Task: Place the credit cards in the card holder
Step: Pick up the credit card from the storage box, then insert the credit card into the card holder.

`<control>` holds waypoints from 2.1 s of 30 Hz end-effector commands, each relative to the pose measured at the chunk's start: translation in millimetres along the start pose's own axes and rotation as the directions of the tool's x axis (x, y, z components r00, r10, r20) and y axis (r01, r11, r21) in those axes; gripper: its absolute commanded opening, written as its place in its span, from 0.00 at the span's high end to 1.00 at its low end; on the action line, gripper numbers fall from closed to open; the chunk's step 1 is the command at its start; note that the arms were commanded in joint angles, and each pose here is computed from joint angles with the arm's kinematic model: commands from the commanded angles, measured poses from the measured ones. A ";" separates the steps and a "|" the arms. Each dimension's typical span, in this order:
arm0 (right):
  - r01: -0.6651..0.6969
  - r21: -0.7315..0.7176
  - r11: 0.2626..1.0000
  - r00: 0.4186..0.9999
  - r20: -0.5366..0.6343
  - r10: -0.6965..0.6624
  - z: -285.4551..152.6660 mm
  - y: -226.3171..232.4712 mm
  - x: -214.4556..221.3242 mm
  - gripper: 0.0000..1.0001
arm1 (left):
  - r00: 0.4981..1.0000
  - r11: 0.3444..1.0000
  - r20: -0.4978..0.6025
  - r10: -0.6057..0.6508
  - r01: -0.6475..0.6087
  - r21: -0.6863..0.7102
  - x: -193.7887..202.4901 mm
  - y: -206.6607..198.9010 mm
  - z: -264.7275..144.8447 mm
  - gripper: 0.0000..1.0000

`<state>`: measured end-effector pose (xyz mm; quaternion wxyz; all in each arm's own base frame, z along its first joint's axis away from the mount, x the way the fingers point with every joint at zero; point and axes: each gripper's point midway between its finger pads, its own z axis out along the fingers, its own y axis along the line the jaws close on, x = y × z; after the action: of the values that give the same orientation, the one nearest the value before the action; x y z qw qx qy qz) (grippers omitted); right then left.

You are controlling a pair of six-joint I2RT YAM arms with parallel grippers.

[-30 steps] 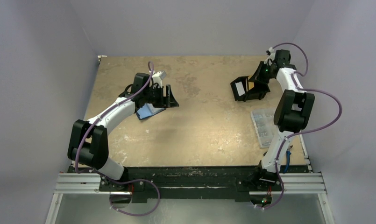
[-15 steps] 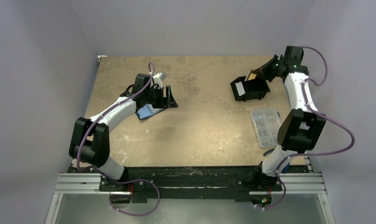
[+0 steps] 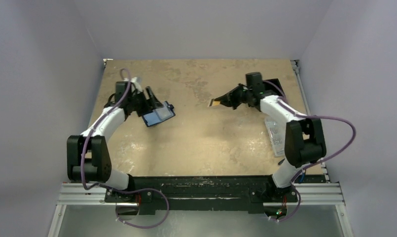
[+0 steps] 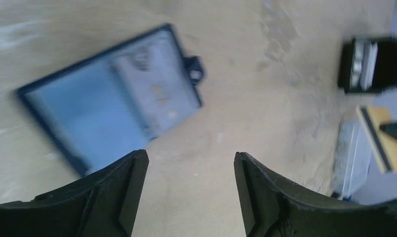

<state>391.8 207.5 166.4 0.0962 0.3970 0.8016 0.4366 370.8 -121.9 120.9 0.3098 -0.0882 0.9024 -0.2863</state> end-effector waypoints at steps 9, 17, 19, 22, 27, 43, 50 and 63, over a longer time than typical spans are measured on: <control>0.690 -0.513 0.510 0.649 0.127 -0.750 114.8 119.5 167.4 1.00 | 0.900 0.919 0.232 -0.370 0.391 -0.052 -22.8 92.7 -48.9 0.34; 0.736 -0.516 0.438 0.591 0.172 -0.788 185.8 106.6 198.9 1.00 | 0.956 0.956 0.129 -0.264 0.277 -0.100 -30.6 100.3 -30.6 0.51; 0.740 -0.512 0.436 0.584 0.166 -0.795 203.0 105.0 200.2 1.00 | 0.969 0.958 0.126 -0.215 0.234 -0.165 -32.9 102.8 -31.1 0.36; 0.753 -0.499 0.430 0.571 0.169 -0.804 221.2 103.7 196.6 1.00 | 0.983 0.955 0.108 -0.148 0.171 -0.243 -30.5 105.1 -25.4 0.25; 0.787 -0.471 0.398 0.527 0.179 -0.831 235.9 96.5 186.4 1.00 | 0.988 0.954 0.014 -0.156 0.154 -0.257 -7.0 114.5 -0.8 0.22; 0.788 -0.488 0.376 0.492 0.131 -0.861 253.3 76.9 174.7 1.00 | 0.973 0.904 -0.079 -0.217 0.170 -0.392 35.2 155.3 17.1 0.55; 0.783 -0.484 0.390 0.496 0.108 -0.862 262.0 63.8 175.9 1.00 | 0.966 0.899 -0.109 -0.234 0.173 -0.402 44.2 160.1 20.7 0.70; 0.759 -0.484 0.436 0.525 0.058 -0.849 270.7 46.1 178.5 1.00 | 0.967 0.901 -0.111 -0.231 0.169 -0.400 42.7 160.2 20.8 0.73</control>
<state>436.8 510.8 60.2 0.2987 -0.1067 0.7885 0.5269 372.9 -17.1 21.0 0.2324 -0.2169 0.9346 -0.1596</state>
